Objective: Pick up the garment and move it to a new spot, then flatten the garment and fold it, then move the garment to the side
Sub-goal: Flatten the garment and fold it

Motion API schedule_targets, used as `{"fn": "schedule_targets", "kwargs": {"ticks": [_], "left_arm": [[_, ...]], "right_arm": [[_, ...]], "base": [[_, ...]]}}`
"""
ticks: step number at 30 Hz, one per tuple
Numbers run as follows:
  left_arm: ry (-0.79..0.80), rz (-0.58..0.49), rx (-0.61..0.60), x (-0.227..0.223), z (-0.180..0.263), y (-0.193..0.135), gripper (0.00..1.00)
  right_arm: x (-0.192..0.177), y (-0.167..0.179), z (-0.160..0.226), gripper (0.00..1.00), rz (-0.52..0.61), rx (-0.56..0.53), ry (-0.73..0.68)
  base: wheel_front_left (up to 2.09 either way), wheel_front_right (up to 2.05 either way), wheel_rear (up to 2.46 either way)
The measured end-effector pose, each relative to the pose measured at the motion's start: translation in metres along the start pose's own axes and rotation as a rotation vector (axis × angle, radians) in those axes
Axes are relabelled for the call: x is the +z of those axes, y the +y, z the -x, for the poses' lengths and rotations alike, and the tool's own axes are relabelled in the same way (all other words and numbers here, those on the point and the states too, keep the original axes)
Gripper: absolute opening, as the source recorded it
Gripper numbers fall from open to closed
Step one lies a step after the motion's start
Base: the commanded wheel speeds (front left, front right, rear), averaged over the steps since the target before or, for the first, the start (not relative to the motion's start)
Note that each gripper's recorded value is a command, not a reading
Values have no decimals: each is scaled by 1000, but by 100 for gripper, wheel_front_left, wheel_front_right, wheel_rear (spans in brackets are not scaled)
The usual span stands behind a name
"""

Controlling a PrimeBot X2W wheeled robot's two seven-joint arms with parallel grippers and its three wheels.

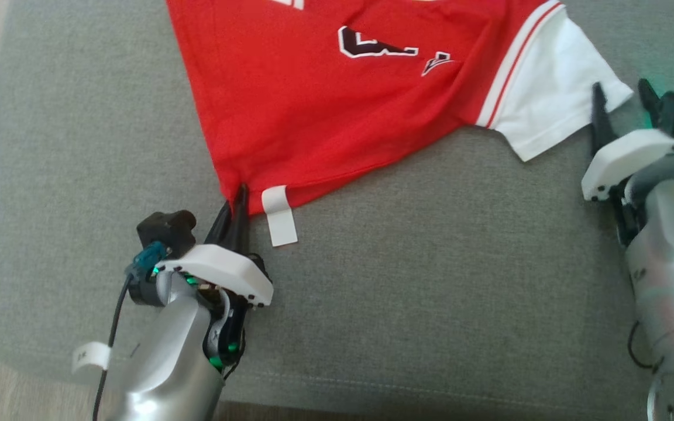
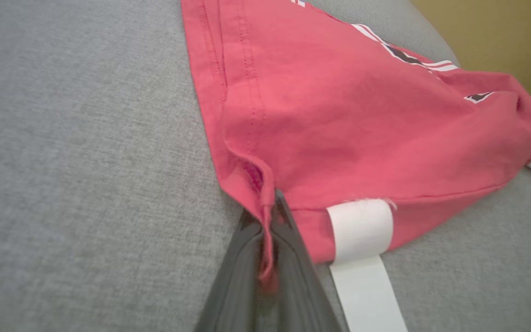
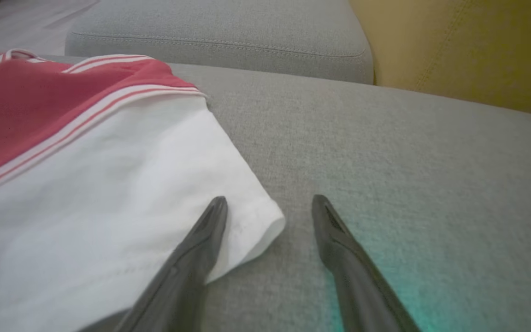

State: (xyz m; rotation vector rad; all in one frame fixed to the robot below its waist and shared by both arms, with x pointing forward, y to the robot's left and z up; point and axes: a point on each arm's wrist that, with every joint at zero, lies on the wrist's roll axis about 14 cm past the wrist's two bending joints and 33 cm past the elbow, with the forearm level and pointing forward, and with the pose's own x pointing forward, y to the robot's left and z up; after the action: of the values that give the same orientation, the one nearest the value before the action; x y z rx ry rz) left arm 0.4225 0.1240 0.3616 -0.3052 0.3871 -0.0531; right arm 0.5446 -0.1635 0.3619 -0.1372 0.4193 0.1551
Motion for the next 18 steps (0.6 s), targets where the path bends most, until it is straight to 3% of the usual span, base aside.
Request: {"fn": "schedule_targets", "kwargs": {"ticks": [1,10,18], "left_arm": [[-1,0,1,0,0,0,0],[-89,-40,12,31,1,3,0],[-419,-152,-38,143,15,-10,0]], "right_arm": [[0,0,-3,0,-11,-3,8],[17,-11,12,0,-26,-31,-32],[126,-33,48,0,-194,-97,-362]], "base": [[0,0,0],[0,0,0],[0,0,0]]}}
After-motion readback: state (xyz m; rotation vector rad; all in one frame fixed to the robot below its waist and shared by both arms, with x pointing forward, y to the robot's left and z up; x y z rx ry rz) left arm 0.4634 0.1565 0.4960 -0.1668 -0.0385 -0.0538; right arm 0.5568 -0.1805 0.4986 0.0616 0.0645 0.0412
